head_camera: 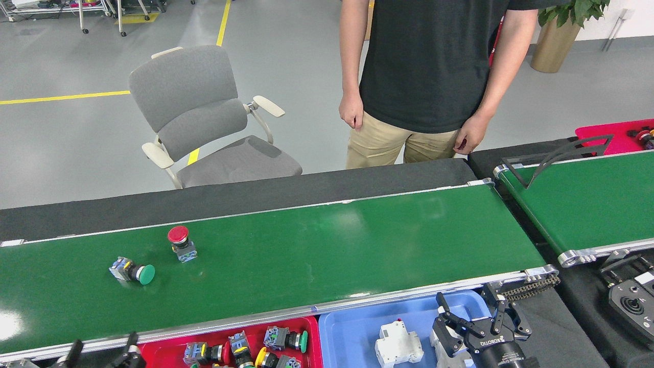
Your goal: Pick switch part from conveyor to tray
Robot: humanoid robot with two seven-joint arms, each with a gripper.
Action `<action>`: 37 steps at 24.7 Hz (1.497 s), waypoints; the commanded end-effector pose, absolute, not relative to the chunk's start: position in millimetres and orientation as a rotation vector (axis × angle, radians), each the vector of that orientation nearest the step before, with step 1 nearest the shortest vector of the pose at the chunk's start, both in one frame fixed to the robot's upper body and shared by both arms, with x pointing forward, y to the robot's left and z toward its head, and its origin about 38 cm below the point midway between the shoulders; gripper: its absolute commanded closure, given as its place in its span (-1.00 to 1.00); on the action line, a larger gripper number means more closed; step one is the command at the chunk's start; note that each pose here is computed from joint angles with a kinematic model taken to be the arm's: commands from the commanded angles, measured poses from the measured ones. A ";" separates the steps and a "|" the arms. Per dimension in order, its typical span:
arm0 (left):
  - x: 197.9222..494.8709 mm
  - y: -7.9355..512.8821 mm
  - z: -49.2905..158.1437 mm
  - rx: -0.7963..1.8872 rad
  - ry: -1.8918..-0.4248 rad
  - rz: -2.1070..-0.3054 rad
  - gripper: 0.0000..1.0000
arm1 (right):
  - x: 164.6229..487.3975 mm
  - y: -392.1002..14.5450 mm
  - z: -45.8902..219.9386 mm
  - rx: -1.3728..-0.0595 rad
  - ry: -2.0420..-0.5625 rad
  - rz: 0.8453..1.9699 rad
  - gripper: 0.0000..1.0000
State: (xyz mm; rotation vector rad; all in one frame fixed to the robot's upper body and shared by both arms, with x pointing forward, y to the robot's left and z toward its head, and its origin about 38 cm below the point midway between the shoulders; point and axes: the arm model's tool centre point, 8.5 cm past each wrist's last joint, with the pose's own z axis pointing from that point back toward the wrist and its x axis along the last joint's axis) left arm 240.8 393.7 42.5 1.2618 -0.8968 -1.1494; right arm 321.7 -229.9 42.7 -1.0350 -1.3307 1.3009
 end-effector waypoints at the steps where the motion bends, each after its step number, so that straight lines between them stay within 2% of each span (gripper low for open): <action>1: 245.5 396.7 50.6 1.281 -0.911 -1.160 -1.00 | 324.3 -229.4 50.4 -1.054 -1.353 1.290 -1.00; 5: 266.4 404.0 59.6 1.280 -0.898 -1.157 -1.00 | 326.6 -226.3 52.5 -1.052 -1.366 1.290 -1.00; 14: 328.7 430.6 51.2 1.223 -0.822 -1.120 -1.00 | 327.8 -223.5 53.3 -1.050 -1.370 1.291 -1.00; 24: 367.5 463.7 44.5 1.192 -0.756 -1.082 -1.00 | 327.9 -225.7 53.3 -1.053 -1.364 1.292 -1.00; 29: 378.7 493.5 49.8 1.221 -0.671 -1.047 -0.99 | 329.8 -225.3 54.9 -1.055 -1.370 1.292 -1.00; 34: 386.3 500.4 40.5 1.250 -0.536 -0.962 -0.82 | 329.6 -225.5 54.7 -1.054 -1.372 1.303 -1.00; 35: 386.4 499.8 39.8 1.250 -0.532 -0.955 -0.74 | 330.6 -225.0 55.7 -1.055 -1.375 1.300 -1.00; 37: 386.1 498.2 37.8 1.244 -0.532 -0.946 -0.31 | 332.2 -224.2 57.3 -1.058 -1.379 1.293 -1.00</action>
